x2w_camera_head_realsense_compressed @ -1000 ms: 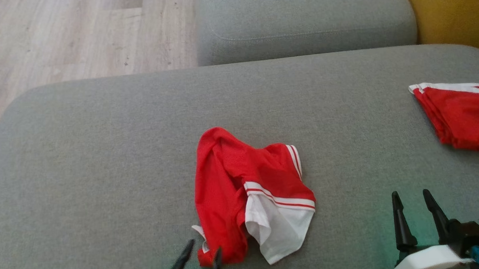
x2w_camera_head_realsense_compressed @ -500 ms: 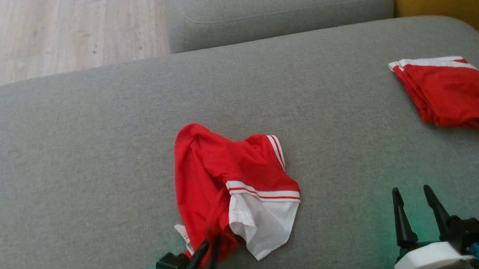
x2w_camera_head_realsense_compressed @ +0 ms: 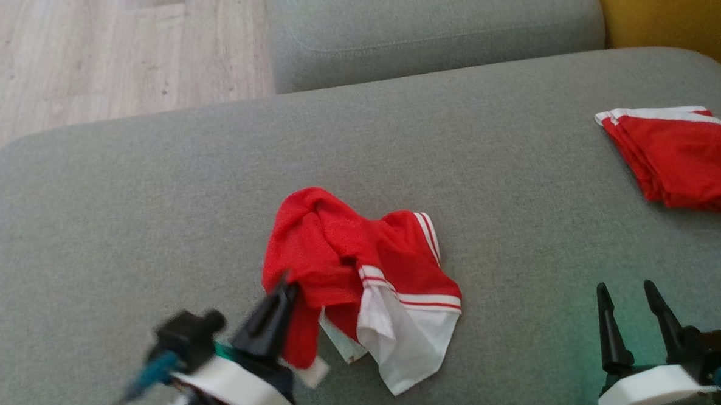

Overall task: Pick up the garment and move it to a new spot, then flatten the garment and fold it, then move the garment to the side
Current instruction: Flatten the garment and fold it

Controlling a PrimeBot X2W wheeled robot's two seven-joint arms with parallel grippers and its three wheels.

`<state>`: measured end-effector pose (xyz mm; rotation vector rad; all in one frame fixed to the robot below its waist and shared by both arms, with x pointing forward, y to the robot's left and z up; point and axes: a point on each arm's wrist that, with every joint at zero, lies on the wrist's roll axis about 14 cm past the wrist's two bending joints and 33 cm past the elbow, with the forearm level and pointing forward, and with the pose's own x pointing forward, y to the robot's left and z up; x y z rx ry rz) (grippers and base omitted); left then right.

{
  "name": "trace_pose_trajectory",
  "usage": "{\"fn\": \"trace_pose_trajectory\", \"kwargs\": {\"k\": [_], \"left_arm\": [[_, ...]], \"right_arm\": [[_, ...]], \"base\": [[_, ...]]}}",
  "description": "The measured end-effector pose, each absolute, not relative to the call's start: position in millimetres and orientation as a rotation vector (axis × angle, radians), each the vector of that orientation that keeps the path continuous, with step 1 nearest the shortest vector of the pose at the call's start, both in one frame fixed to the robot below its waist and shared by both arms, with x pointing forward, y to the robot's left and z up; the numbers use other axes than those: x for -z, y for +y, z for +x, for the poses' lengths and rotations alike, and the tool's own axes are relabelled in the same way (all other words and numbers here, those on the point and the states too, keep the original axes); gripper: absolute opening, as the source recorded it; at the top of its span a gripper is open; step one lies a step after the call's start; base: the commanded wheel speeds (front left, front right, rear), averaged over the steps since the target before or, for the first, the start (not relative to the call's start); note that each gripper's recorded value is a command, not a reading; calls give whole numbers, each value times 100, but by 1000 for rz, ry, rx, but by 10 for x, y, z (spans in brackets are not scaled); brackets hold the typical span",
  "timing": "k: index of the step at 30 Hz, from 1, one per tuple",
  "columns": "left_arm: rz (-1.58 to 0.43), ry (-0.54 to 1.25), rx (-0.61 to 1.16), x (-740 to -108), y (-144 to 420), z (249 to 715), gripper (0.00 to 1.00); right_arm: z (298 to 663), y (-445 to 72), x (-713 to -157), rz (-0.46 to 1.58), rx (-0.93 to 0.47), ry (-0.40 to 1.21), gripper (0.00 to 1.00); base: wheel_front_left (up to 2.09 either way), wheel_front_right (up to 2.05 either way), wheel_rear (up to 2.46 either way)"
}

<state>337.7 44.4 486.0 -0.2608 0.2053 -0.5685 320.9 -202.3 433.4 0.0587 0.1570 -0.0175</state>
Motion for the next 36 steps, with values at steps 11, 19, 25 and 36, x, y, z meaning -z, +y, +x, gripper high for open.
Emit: {"fn": "trace_pose_trajectory", "kwargs": {"k": [11,19,25,36], "left_arm": [[-218,-13,814,-6305,439,3084,0],[-125,-171,899,-6962,360,3166,0],[-64,-236,923,-7254,284,3325,0],[111,-170,776,-7049,270,4212,0]], "right_arm": [[3183,-1982,-4351,108,17,147,100],[3123,-2038,-4343,129,42,147,100],[3046,-2119,-4353,148,77,139,100],[2996,-2291,-4406,151,138,118,100]], "base": [[0,0,0],[0,0,0],[0,0,0],[0,0,0]]}}
